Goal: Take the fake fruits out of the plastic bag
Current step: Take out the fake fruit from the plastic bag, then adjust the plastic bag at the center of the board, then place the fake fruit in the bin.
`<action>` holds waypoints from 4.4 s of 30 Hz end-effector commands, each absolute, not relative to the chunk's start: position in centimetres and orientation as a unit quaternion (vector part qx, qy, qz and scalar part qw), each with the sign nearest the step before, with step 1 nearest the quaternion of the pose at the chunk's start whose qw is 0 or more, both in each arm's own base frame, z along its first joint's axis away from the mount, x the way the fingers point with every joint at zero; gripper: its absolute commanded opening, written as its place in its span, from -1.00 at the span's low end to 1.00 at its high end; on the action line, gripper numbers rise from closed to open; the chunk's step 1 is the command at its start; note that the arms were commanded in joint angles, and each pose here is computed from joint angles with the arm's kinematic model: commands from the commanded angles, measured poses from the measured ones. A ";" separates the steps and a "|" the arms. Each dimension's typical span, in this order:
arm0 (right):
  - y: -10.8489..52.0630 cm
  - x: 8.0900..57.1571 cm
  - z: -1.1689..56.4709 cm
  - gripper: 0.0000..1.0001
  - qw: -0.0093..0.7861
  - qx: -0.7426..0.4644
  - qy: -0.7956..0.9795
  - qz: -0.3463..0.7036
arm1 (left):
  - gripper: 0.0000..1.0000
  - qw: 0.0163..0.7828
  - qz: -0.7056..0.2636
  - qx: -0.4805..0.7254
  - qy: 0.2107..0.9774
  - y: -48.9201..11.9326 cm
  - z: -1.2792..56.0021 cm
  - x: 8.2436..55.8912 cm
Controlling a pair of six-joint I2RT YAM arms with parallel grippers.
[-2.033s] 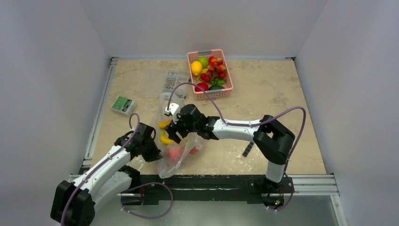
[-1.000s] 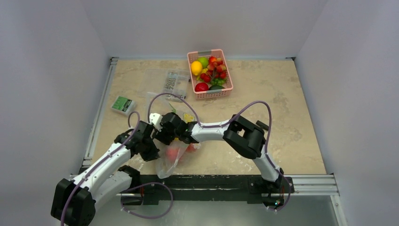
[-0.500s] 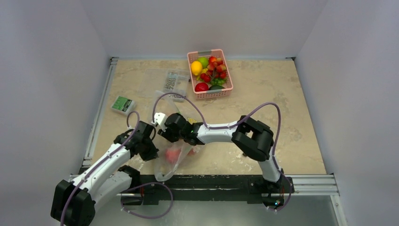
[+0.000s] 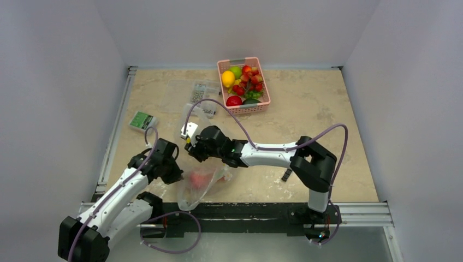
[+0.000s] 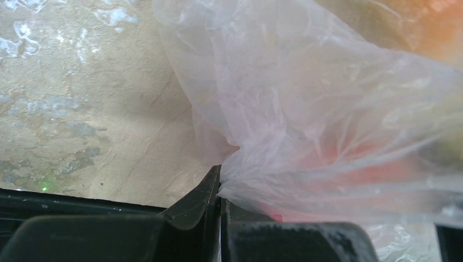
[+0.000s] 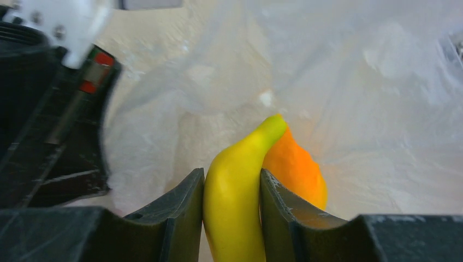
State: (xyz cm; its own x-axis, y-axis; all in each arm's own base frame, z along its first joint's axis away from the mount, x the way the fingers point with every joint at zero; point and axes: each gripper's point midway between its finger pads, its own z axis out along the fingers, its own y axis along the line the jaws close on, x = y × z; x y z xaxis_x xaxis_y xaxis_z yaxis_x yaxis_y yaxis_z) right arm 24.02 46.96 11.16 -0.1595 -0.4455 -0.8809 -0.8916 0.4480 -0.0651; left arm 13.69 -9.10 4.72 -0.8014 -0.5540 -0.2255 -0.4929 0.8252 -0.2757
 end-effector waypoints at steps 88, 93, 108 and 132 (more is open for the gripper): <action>30.0 41.2 31.1 -1.00 0.608 -0.063 0.736 0.291 | -1.00 0.545 0.104 -0.009 0.832 -2.6 26.4 29.5; 29.7 47.4 28.3 -1.00 0.583 0.018 0.774 0.248 | -1.00 0.546 0.107 -0.006 0.831 -2.7 26.3 29.5; 34.8 58.7 23.3 -0.79 0.591 0.008 0.782 0.195 | -1.00 0.541 0.111 0.003 0.833 -3.0 25.8 29.6; 32.1 58.5 26.4 0.76 0.627 -0.052 0.772 0.091 | -1.00 0.540 0.108 0.008 0.834 -3.3 25.6 29.7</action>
